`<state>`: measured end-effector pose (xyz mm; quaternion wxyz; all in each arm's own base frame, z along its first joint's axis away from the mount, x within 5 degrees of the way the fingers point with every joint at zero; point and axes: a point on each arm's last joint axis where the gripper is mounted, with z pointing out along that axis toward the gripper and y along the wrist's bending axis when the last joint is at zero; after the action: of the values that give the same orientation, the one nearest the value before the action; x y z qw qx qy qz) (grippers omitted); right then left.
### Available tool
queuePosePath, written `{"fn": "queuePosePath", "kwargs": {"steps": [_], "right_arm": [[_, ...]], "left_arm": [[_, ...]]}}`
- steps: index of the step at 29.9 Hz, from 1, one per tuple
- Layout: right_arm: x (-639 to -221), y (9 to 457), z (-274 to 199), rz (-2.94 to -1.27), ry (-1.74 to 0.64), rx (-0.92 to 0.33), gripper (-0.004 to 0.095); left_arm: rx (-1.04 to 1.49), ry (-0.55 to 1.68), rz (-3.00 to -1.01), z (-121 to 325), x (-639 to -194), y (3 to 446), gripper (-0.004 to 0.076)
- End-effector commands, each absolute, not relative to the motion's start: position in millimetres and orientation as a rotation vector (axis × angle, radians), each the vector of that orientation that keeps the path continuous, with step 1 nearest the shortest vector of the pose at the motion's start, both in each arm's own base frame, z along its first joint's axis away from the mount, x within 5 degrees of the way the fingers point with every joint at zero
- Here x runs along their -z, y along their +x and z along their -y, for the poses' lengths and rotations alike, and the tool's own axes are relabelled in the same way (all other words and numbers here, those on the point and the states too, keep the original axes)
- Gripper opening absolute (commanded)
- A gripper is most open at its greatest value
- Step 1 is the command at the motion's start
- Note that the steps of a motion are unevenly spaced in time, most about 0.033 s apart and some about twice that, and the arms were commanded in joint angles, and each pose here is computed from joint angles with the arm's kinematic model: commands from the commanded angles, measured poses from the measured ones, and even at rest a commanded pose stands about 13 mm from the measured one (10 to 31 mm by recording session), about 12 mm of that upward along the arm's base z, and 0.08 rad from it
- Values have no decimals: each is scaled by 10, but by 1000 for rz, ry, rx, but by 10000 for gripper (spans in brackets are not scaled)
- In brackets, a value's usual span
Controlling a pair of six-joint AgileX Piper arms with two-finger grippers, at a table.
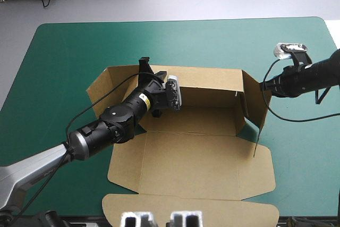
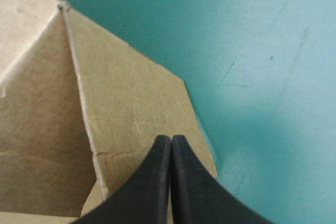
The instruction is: Fold the box
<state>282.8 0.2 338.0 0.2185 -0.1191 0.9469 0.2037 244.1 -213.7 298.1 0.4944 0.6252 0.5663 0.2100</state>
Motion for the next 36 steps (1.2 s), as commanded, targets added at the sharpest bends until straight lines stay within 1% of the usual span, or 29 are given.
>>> {"fn": "queuePosePath", "kwargs": {"steps": [1,4,11,16,22,24,27,29,31,33,36], "right_arm": [[-3499,2669,-101,-2442,-359,-618,-13],[-3389,2560,-134,-2364,-339,-615,-13],[-2975,2207,-156,-2236,-293,-513,-13],[-2731,2040,-179,-2135,-294,-474,-13],[-2669,2034,-171,-2128,-317,-444,-8],[-2669,2034,-171,-2130,-309,-449,28],[-2677,2029,-175,-2130,-312,-453,163],[-2713,2027,-185,-2130,-357,-449,267],[-2757,2028,-196,-2129,-409,-446,331],[-2815,2027,-211,-2128,-458,-454,354],[-2902,2018,-228,-2146,-516,-469,353]], "left_arm": [[-448,1429,-1536,2090,-2909,2428,-9],[-448,1433,-1538,2096,-2894,2433,-9],[-421,1444,-1517,2122,-2897,2424,-9],[-425,1447,-1516,2120,-2897,2424,-9],[-425,1447,-1516,2120,-2897,2424,-9],[-425,1447,-1516,2120,-2897,2424,-9],[-427,1446,-1517,2119,-2897,2425,-9],[-427,1446,-1517,2119,-2897,2425,-9],[-427,1446,-1517,2119,-2897,2425,-9],[-428,1446,-1518,2118,-2896,2425,-9],[-431,1446,-1520,2115,-2896,2426,-9]]}}
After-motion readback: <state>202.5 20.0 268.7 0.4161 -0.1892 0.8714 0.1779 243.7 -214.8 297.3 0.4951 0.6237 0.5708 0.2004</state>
